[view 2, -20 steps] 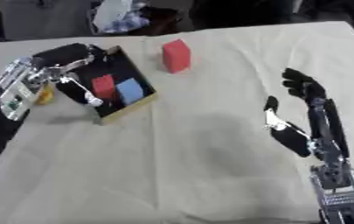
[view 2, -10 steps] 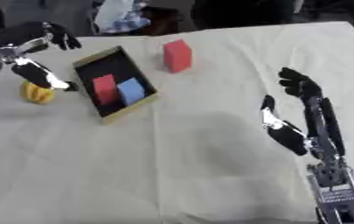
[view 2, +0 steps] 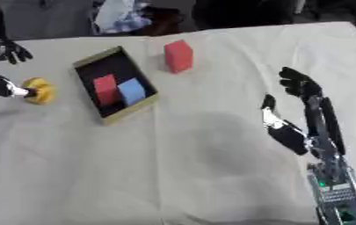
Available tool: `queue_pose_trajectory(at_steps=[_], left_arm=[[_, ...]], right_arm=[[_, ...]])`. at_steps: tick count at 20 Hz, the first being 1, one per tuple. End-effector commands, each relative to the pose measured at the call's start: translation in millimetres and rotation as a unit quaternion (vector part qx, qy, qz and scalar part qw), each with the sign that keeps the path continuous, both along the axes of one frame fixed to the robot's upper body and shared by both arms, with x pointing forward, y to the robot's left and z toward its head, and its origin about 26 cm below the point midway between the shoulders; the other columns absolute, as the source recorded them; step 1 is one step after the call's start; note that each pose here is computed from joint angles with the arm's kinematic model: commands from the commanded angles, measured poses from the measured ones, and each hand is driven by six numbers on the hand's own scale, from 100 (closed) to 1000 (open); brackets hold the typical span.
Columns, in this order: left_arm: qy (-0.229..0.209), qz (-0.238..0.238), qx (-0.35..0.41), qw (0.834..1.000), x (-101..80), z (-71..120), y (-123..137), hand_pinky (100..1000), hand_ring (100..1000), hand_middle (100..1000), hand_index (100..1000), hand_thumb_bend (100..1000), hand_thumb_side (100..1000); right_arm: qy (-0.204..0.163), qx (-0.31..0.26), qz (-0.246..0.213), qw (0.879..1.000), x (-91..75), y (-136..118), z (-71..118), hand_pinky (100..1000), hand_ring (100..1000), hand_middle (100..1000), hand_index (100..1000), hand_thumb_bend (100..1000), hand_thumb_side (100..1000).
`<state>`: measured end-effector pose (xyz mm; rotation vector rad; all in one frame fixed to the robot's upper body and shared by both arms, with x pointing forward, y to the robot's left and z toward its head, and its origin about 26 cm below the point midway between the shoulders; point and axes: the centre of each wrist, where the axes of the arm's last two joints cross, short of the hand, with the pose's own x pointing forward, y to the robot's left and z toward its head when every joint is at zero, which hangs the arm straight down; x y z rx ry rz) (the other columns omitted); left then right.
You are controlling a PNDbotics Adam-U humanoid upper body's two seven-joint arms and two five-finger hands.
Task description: Pick up objects on the table and place them in the box.
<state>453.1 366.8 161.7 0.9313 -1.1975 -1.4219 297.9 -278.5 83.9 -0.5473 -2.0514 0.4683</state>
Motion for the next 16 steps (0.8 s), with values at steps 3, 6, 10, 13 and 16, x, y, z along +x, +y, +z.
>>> queue_pose_trajectory(at_steps=[3, 6, 10, 13, 16], left_arm=[[-0.01, 0.049, -0.009, 0.999, 6.0, -4.9, 8.4, 733, 675, 676, 816, 624, 334], [-0.021, 0.071, -0.029, 0.997, 8.5, -14.4, 6.2, 726, 661, 668, 812, 618, 334], [-0.042, 0.093, -0.046, 0.994, 10.7, -20.9, 3.0, 723, 654, 664, 806, 610, 334], [-0.057, 0.109, -0.053, 0.991, 12.0, -25.3, 0.2, 720, 651, 661, 803, 591, 324], [-0.055, 0.118, -0.061, 0.99, 12.7, -32.7, -2.3, 712, 642, 651, 794, 586, 296]], right_arm=[[-0.01, 0.0, 0.0, 1.0, 0.9, -1.5, 5.8, 824, 825, 811, 898, 100, 206], [-0.01, 0.0, 0.001, 1.0, 1.0, -1.0, 5.6, 824, 824, 811, 898, 100, 208], [-0.01, 0.001, 0.002, 1.0, 1.1, -0.9, 5.7, 824, 823, 811, 898, 100, 208], [-0.011, 0.001, 0.003, 1.0, 1.4, -0.5, 6.0, 824, 823, 811, 898, 100, 210], [-0.011, 0.001, 0.003, 1.0, 1.5, -0.5, 6.3, 823, 822, 810, 898, 100, 208]])
